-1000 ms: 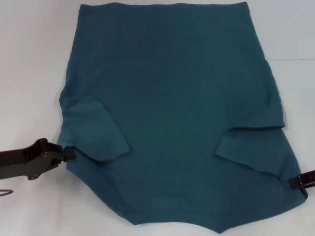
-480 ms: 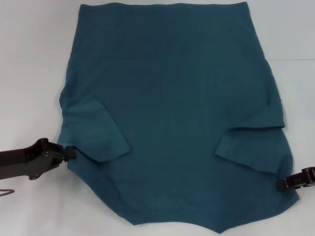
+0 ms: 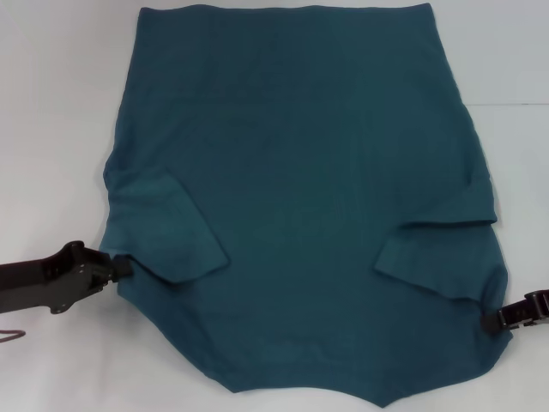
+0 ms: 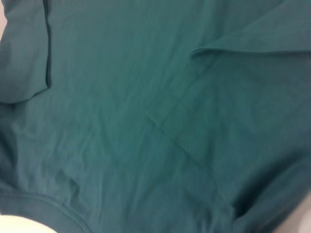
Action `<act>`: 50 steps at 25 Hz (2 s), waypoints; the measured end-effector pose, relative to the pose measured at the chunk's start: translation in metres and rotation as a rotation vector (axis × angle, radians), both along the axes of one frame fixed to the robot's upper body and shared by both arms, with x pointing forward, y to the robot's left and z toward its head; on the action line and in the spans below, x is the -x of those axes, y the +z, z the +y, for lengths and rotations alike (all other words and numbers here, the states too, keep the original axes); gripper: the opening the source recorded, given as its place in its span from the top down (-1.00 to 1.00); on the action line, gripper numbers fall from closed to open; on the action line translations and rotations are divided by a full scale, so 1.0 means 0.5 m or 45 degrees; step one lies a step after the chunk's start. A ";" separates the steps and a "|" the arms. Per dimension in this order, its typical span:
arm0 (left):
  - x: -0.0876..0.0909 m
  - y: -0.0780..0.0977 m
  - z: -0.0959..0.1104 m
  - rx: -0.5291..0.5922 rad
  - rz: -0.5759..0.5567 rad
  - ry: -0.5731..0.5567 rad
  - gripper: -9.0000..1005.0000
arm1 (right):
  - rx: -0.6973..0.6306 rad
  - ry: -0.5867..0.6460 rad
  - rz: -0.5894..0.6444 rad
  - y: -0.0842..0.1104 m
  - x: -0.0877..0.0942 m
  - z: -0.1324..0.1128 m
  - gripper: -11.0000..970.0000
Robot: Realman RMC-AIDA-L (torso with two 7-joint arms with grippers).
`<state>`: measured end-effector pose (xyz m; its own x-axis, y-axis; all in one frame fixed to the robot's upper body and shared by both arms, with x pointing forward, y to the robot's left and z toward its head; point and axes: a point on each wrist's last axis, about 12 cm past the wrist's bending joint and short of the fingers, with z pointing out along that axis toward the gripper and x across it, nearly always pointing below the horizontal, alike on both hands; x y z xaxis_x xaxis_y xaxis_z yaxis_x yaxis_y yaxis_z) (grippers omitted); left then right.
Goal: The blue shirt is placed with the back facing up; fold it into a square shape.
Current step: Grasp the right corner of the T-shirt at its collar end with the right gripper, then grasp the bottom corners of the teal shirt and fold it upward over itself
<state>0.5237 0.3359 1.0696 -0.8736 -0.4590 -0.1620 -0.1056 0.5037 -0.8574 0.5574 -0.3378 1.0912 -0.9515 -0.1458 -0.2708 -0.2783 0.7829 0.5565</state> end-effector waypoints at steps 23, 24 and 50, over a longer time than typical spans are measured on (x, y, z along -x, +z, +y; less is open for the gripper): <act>0.036 0.012 0.015 -0.050 0.027 -0.200 0.97 | -0.088 0.007 0.095 0.022 0.040 -0.045 0.90; 0.043 0.012 0.019 -0.058 0.037 -0.213 0.97 | -0.101 0.012 0.108 0.022 0.046 -0.047 0.90; -0.163 0.064 -0.063 -0.216 -0.117 -0.052 0.97 | -0.292 -0.448 -0.367 0.070 -0.095 -0.018 0.90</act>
